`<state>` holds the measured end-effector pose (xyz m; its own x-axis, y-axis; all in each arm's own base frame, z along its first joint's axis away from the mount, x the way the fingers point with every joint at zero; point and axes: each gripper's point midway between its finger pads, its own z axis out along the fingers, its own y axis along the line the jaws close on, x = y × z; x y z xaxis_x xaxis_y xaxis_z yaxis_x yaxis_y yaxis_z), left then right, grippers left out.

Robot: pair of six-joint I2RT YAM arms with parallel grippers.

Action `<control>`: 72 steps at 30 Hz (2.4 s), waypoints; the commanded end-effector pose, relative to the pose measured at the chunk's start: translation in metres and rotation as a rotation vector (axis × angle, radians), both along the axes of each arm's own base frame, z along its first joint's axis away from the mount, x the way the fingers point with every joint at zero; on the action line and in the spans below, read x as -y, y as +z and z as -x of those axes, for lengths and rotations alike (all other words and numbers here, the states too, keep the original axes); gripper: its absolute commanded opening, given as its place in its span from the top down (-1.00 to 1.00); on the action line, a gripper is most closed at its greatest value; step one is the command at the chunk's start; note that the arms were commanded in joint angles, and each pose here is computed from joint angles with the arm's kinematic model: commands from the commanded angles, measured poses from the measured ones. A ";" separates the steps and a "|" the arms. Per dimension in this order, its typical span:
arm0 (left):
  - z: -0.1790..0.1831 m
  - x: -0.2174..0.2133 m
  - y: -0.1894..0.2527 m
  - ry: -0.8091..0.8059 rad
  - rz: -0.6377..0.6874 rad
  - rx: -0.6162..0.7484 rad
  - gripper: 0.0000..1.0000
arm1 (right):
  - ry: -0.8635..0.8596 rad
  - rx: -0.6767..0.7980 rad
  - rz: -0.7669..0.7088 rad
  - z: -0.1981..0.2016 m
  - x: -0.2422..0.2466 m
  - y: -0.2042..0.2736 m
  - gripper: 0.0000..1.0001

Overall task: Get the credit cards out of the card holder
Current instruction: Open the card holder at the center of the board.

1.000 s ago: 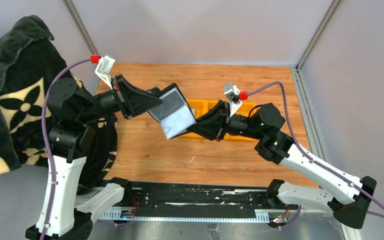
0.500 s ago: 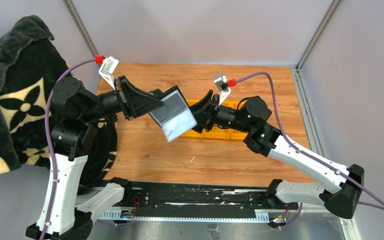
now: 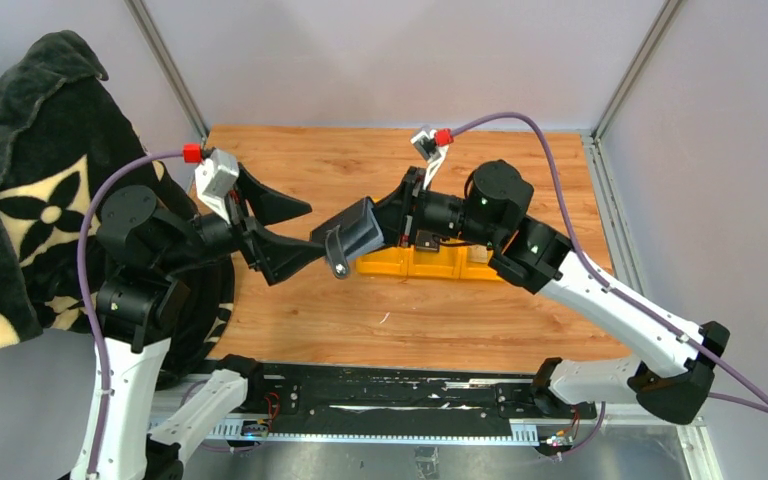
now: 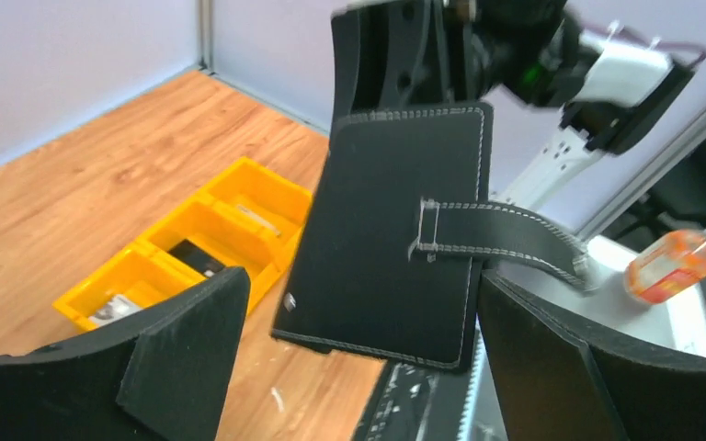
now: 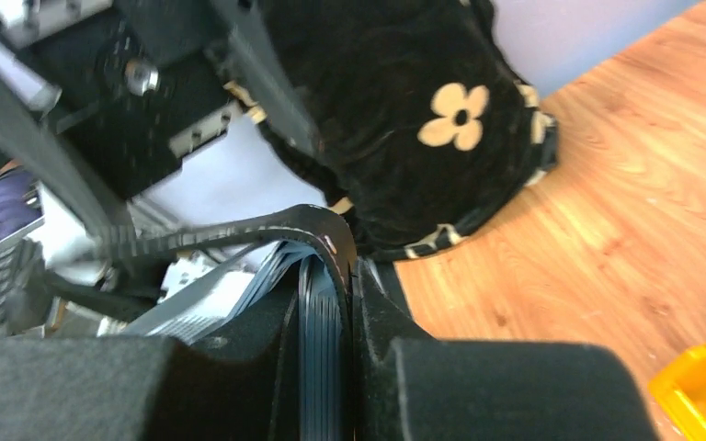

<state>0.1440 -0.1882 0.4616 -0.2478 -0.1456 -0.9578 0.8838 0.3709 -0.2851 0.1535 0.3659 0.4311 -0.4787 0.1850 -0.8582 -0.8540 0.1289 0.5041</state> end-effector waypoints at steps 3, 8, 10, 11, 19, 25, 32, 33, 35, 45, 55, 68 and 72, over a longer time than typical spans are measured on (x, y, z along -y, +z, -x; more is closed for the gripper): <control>-0.006 -0.008 -0.050 0.000 -0.179 0.224 -1.00 | -0.232 -0.028 0.289 -0.026 -0.003 -0.032 1.00; -0.014 -0.018 -0.069 0.056 -0.272 0.365 -1.00 | -0.383 0.016 0.468 -0.043 -0.013 -0.048 1.00; -0.016 -0.022 -0.075 0.074 -0.305 0.413 -1.00 | -0.433 0.016 0.520 -0.050 -0.017 -0.051 1.00; -0.017 -0.023 -0.080 0.078 -0.323 0.438 -1.00 | -0.450 0.014 0.525 -0.052 -0.021 -0.047 1.00; -0.023 -0.046 -0.131 0.181 -0.513 0.653 -1.00 | -0.491 0.073 0.577 -0.050 -0.052 -0.044 1.00; -0.022 -0.058 -0.148 0.257 -0.541 0.738 -1.00 | -0.530 0.109 0.586 -0.050 -0.054 -0.039 1.00; -0.031 -0.061 -0.087 0.425 -0.322 0.770 -0.92 | -0.461 0.076 0.548 -0.038 -0.061 -0.042 1.00; -0.032 -0.059 -0.082 0.423 -0.296 0.744 -0.87 | -0.460 0.071 0.545 -0.037 -0.060 -0.042 1.00; -0.034 -0.054 -0.077 0.409 -0.251 0.690 -0.80 | -0.456 0.065 0.537 -0.036 -0.060 -0.039 1.00; -0.037 -0.055 -0.070 0.433 -0.195 0.552 -0.25 | -0.457 0.056 0.523 -0.033 -0.048 -0.035 1.00; 0.005 -0.029 -0.066 0.152 -0.239 0.468 0.29 | -0.023 0.058 0.264 0.011 -0.042 -0.019 1.00; 0.004 -0.027 -0.061 0.155 -0.202 0.349 0.34 | 0.245 0.080 0.136 0.052 -0.023 0.006 1.00; 0.017 -0.020 -0.046 0.102 -0.133 0.335 0.33 | 0.306 0.096 0.138 0.063 -0.018 0.002 1.00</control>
<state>0.1329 -0.1675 0.3980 0.1045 0.0354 -0.9939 0.8740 0.4735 0.1087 0.1231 0.3963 0.4019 -0.4525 -0.1037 -0.8857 -0.8904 0.1083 0.4421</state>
